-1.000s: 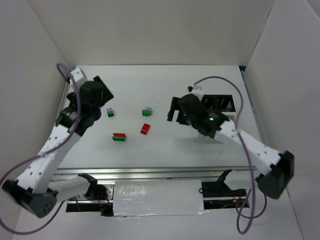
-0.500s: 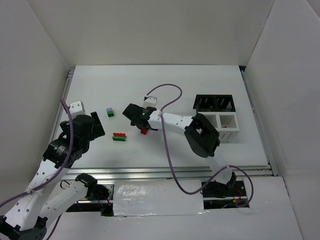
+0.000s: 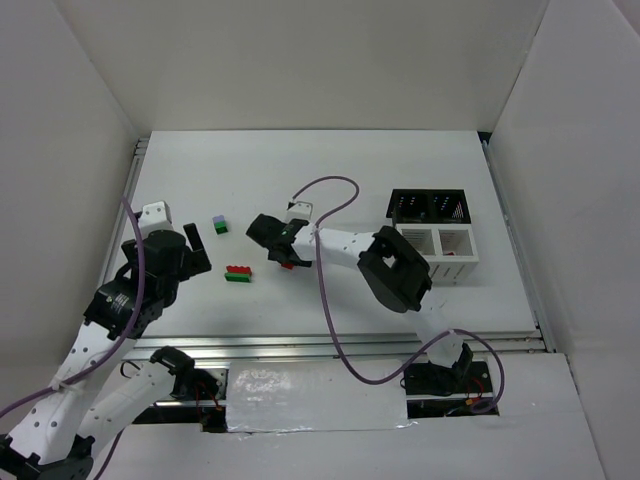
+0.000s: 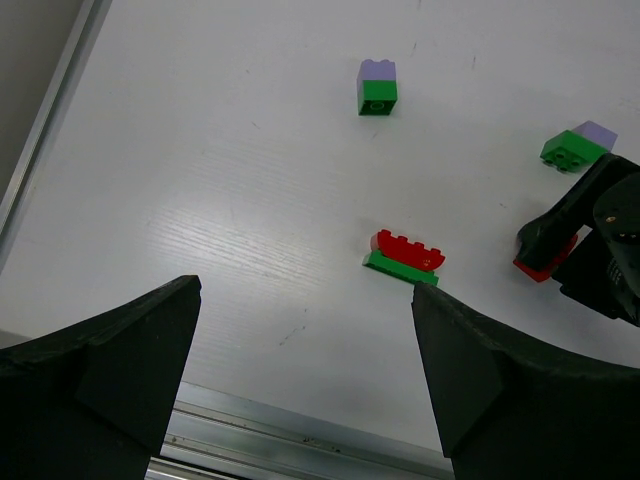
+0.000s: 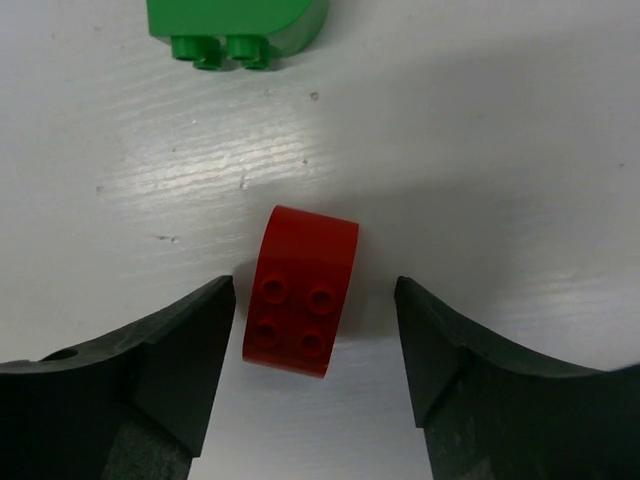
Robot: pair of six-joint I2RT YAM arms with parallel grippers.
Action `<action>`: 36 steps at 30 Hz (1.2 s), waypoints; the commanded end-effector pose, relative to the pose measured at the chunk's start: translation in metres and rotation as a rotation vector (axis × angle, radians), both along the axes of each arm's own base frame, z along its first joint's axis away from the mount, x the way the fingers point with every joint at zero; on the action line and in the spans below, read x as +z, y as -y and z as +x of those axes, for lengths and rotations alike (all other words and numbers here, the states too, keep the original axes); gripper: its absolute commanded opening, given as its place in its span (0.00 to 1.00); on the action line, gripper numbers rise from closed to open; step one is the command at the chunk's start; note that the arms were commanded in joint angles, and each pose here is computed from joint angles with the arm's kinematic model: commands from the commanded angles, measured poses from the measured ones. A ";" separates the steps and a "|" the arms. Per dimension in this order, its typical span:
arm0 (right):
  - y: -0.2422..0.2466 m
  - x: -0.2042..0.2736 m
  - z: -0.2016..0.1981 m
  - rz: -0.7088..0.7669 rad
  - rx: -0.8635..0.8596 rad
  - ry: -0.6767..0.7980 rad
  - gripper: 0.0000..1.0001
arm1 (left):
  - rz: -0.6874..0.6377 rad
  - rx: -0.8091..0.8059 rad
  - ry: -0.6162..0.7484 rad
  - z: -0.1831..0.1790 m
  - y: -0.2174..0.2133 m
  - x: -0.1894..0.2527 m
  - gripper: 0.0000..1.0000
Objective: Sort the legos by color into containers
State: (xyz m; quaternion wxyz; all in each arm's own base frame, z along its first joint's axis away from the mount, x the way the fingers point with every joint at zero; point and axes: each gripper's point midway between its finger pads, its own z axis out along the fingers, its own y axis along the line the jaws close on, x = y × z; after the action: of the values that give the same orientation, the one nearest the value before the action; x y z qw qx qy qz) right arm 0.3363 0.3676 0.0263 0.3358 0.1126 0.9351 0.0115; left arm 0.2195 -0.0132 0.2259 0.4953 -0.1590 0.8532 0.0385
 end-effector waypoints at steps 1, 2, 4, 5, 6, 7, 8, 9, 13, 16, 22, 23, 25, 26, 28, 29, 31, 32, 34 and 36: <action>-0.003 -0.013 0.001 0.002 0.023 -0.021 0.71 | -0.009 -0.020 0.038 0.004 0.003 0.009 0.99; -0.002 -0.014 0.002 0.002 0.020 -0.026 0.65 | -0.008 -0.022 0.037 0.004 0.003 0.009 1.00; 0.001 -0.004 0.004 0.007 0.015 -0.003 0.01 | -0.007 -0.022 0.035 0.005 0.004 0.008 1.00; 0.004 0.002 0.004 0.011 0.002 0.014 0.00 | -0.007 -0.026 0.036 0.005 0.004 0.009 0.99; 0.006 0.022 0.004 0.046 0.006 0.049 0.00 | -0.005 -0.027 0.034 0.005 0.005 0.008 1.00; 0.010 0.038 0.005 0.042 0.024 0.083 0.00 | -0.005 -0.026 0.031 0.006 0.005 0.008 0.99; 0.022 0.045 -0.001 0.025 0.034 0.094 0.00 | -0.005 -0.030 0.029 0.006 0.005 0.007 1.00; 0.027 0.094 0.001 0.095 0.040 0.178 0.00 | -0.005 -0.032 0.029 0.006 0.005 0.007 1.00; 0.125 0.168 0.007 0.081 0.036 0.296 0.00 | -0.012 -0.044 0.037 0.005 0.007 0.008 0.99; 0.232 0.175 0.001 0.053 -0.101 0.286 0.00 | -0.022 -0.066 0.052 0.005 0.010 0.010 1.00; 0.383 0.176 -0.030 0.023 -0.452 0.313 0.00 | -0.022 -0.066 0.047 0.007 0.009 0.009 1.00; 0.391 0.170 -0.038 0.020 -0.484 0.310 0.00 | -0.022 -0.065 0.046 0.007 0.009 0.009 1.00; 0.399 0.166 -0.042 0.036 -0.529 0.325 0.00 | -0.020 -0.067 0.039 0.008 0.010 0.007 1.00; 0.403 0.168 -0.043 0.045 -0.560 0.344 0.00 | -0.019 -0.067 0.035 0.008 0.010 0.007 1.00; 0.407 0.160 -0.043 0.049 -0.564 0.337 0.02 | -0.016 -0.068 0.028 0.008 0.011 0.005 1.00; 0.406 0.155 -0.042 0.050 -0.562 0.315 0.04 | -0.015 -0.067 0.026 0.008 0.010 0.004 1.00; 0.407 0.148 -0.042 0.034 -0.564 0.281 0.06 | -0.017 -0.072 0.030 0.008 0.011 0.005 1.00; 0.408 0.147 -0.042 0.029 -0.570 0.277 0.10 | -0.018 -0.075 0.030 0.009 0.012 0.006 1.00; 0.409 0.152 -0.042 0.031 -0.574 0.294 0.26 | -0.016 -0.077 0.024 0.009 0.012 0.005 1.00; 0.410 0.156 -0.043 0.037 -0.582 0.311 0.86 | -0.012 -0.075 0.018 0.010 0.012 0.003 1.00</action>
State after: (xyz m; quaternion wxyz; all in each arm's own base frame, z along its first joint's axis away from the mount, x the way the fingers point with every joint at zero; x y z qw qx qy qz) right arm 0.2905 -0.0394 0.1659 0.4387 0.3691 0.8173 -0.0573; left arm 0.2229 -0.0235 0.2242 0.4915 -0.1368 0.8599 0.0159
